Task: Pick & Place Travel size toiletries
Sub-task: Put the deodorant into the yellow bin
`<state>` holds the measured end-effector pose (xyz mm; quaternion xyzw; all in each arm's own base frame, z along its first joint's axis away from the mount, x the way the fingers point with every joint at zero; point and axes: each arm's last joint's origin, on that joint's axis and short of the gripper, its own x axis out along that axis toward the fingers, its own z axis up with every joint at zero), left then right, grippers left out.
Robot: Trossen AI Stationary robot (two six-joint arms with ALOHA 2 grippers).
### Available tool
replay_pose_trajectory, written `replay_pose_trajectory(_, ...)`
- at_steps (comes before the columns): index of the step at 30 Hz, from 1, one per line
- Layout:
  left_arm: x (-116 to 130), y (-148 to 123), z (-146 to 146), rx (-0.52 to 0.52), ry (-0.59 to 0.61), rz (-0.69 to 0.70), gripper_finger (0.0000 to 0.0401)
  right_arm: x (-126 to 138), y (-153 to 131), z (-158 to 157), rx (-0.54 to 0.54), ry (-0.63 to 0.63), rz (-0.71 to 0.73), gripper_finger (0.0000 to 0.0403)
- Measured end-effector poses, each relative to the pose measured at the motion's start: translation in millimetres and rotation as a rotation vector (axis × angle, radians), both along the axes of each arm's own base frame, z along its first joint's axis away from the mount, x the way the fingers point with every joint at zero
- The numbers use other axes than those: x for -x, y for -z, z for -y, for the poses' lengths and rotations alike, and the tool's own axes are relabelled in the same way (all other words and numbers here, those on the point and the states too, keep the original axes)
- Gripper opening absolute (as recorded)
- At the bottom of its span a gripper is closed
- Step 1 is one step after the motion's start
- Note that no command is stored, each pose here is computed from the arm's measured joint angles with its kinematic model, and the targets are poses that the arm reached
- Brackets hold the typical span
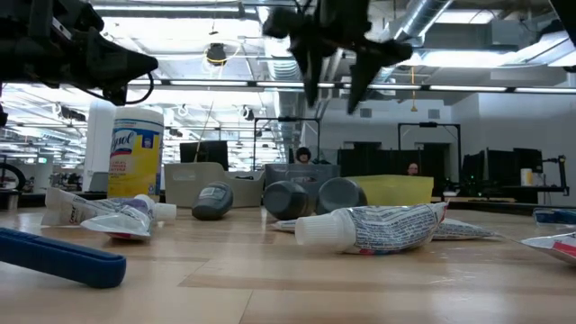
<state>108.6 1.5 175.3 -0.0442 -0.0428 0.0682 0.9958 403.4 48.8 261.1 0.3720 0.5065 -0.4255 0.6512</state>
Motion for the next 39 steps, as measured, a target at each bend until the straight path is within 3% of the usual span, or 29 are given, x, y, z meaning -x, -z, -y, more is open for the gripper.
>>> replay_pose_trajectory(7, -2, 3, 0, -0.001, 0.003, -0.029, 0.0010, -25, 57, -28, -0.102, 0.012, -0.037, 0.0244)
replay_pose_trajectory(11, -3, 3, 0, -0.001, 0.002, -0.039, 0.0010, -28, 74, -33, -0.133, 0.036, -0.079, 0.0244)
replay_pose_trajectory(28, -8, 9, 0, -0.003, 0.002, -0.094, 0.0010, -23, 89, -33, -0.132, 0.125, -0.146, 0.0244)
replay_pose_trajectory(39, -8, 8, 0, -0.003, 0.001, -0.085, 0.0010, -24, 106, -36, -0.206, 0.117, -0.112, 0.0244)
